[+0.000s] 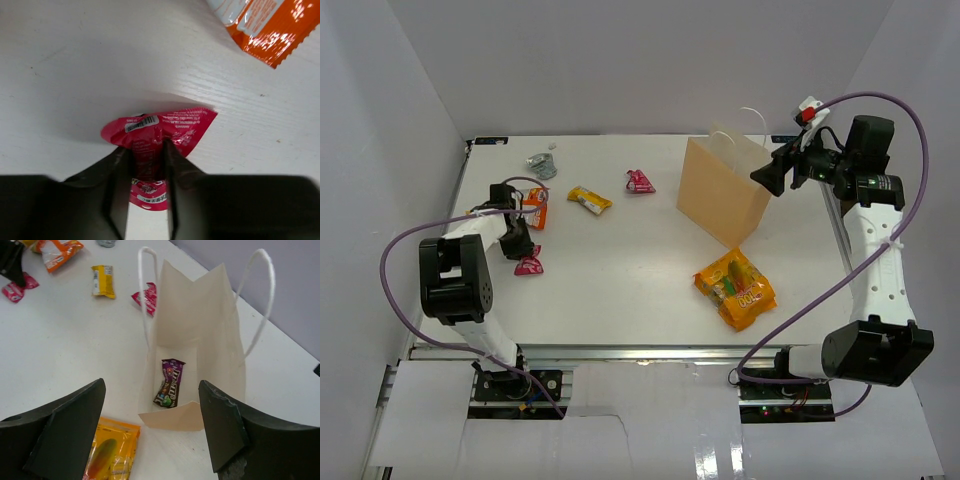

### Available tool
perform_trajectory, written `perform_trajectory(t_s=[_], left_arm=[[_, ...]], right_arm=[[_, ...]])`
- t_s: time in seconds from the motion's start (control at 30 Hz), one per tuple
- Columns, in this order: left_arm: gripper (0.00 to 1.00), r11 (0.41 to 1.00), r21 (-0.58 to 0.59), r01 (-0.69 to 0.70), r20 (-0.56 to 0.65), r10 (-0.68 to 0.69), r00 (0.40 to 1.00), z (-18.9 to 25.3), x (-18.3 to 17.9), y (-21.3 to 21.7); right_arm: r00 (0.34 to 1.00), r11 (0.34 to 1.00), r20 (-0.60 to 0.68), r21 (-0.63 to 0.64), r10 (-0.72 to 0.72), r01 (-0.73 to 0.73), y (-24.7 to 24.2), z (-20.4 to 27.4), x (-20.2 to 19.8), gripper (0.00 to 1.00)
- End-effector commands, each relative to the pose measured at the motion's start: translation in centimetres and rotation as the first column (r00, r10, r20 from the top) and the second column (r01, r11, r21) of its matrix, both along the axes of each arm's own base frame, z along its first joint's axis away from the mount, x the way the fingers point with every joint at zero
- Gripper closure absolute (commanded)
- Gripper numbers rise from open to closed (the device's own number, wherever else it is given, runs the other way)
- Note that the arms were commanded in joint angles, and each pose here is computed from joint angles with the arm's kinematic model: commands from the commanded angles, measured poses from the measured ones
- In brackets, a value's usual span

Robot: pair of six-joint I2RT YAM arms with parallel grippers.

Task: Place the snacks into the paper bag

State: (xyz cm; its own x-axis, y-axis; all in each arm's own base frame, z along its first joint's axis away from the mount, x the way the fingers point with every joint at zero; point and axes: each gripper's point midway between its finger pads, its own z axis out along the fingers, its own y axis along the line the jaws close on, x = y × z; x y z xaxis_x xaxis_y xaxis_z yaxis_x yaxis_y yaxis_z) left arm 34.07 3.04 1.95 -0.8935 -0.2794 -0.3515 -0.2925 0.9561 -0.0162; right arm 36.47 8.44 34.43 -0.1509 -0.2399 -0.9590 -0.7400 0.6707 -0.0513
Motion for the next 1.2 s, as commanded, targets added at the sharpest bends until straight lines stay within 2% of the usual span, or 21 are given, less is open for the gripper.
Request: perform_trajectory(t_s=[0.0,0.1,0.2,0.27,0.37,0.4,0.5,0.57,0.6,0.67,0.73,0.8,0.83,0.87,0.9,0.93,0.97,1.03,1.07,1.13,1.17], left_arm=[[0.68,0.998,-0.058,0.007,-0.015,-0.007,1.0,-0.8,-0.6,-0.9],[0.71,0.987,-0.161,0.014,0.031,-0.009,0.999,0.4,-0.4,-2.7],[0.73,0.954,-0.295,0.045,0.124,-0.009,0.992,3.3,-0.1,-5.3],[0.73,0.92,-0.378,0.102,0.235,-0.011,0.972,6.4,0.4,-7.1],[0.73,0.804,-0.554,0.216,0.34,-0.018,0.94,9.8,-0.4,-11.3],[0.74,0.743,-0.624,0.243,0.347,-0.015,0.938,11.0,-1.0,-13.0],[0.74,0.638,-0.675,0.371,0.428,-0.072,0.901,13.2,-2.1,-17.0],[0.74,0.542,-0.681,0.492,0.496,-0.153,0.855,15.7,-3.3,-22.2],[0.74,0.512,-0.667,0.541,0.554,-0.145,0.82,18.0,-2.4,-23.7],[0.75,0.464,-0.648,0.604,0.607,-0.165,0.777,20.4,-1.7,-26.4],[0.75,0.398,-0.569,0.719,0.734,-0.149,0.663,26.5,-0.3,-29.9],[0.74,0.364,-0.54,0.759,0.776,-0.134,0.616,29.1,1.4,-32.4],[0.74,0.353,-0.492,0.796,0.83,-0.087,0.552,33.8,2.7,-33.2],[0.74,0.346,-0.479,0.807,0.844,-0.071,0.531,35.4,3.6,-33.9],[0.74,0.341,-0.493,0.8,0.836,-0.068,0.544,35.0,5.3,-35.2],[0.74,0.322,-0.471,0.821,0.866,-0.012,0.501,39.2,6.2,-35.8],[0.74,0.309,-0.468,0.828,0.872,0.005,0.49,40.3,6.8,-36.5],[0.74,0.291,-0.497,0.817,0.858,0.022,0.514,39.7,9.1,-38.6],[0.74,0.26,-0.489,0.833,0.869,0.069,0.489,42.7,9.4,-39.2],[0.74,0.244,-0.525,0.816,0.85,0.094,0.519,41.5,11.4,-41.4],[0.73,0.215,-0.51,0.833,0.86,0.141,0.49,44.1,11.2,-42.3]], right_arm=[[0.982,0.983,0.054,0.033,0.181,-0.183,2.1,1.7,-2.7,0.2],[0.922,0.925,0.076,-0.001,0.38,-0.381,4.7,1.5,-6.1,0.2],[0.878,0.876,0.04,-0.106,0.477,-0.471,7.2,-0.5,-8.8,0.2],[0.856,0.846,0.009,-0.16,0.517,-0.509,9.1,-1.8,-10.1,0.2],[0.815,0.794,-0.042,-0.204,0.578,-0.573,11.8,-3.9,-12.6,0.2],[0.81,0.786,-0.043,-0.216,0.585,-0.579,12.3,-4.2,-13.1,0.21],[0.785,0.758,-0.044,-0.232,0.617,-0.609,13.8,-5.0,-13.7,0.2],[0.778,0.755,-0.02,-0.225,0.628,-0.616,14.2,-3.9,-13.5,0.2],[0.781,0.76,-0.002,-0.231,0.624,-0.608,14.2,-3.3,-13.2,0.2],[0.799,0.783,0.047,-0.243,0.599,-0.573,13.7,-1.5,-12.3,0.2],[0.824,0.814,0.075,-0.23,0.562,-0.534,13.0,-0.1,-11.7,0.2],[0.876,0.878,0.127,-0.194,0.464,-0.437,11.2,2.0,-10.0,0.2],[0.909,0.914,0.145,-0.181,0.39,-0.363,9.2,2.8,-8.8,0.2],[0.924,0.934,0.173,-0.172,0.34,-0.312,8.1,3.8,-8.5,0.2],[0.942,0.957,0.19,-0.141,0.278,-0.254,7.0,4.8,-7.8,0.2],[0.964,0.977,0.196,-0.149,0.178,-0.15,4.9,5.2,-6.7,0.2],[0.97,0.983,0.205,-0.155,0.131,-0.1,4.2,5.6,-6.5,0.2],[0.976,0.987,0.213,-0.159,0.033,0.001,2.9,6.4,-6.0,0.2],[0.975,0.987,0.221,-0.157,0.008,0.027,2.5,6.8,-6.0,0.2],[0.974,0.987,0.214,-0.12,-0.076,0.103,1.7,7.4,-5.5,0.2],[0.965,0.976,0.215,-0.122,-0.15,0.179,0.7,7.5,-4.9,0.19]])
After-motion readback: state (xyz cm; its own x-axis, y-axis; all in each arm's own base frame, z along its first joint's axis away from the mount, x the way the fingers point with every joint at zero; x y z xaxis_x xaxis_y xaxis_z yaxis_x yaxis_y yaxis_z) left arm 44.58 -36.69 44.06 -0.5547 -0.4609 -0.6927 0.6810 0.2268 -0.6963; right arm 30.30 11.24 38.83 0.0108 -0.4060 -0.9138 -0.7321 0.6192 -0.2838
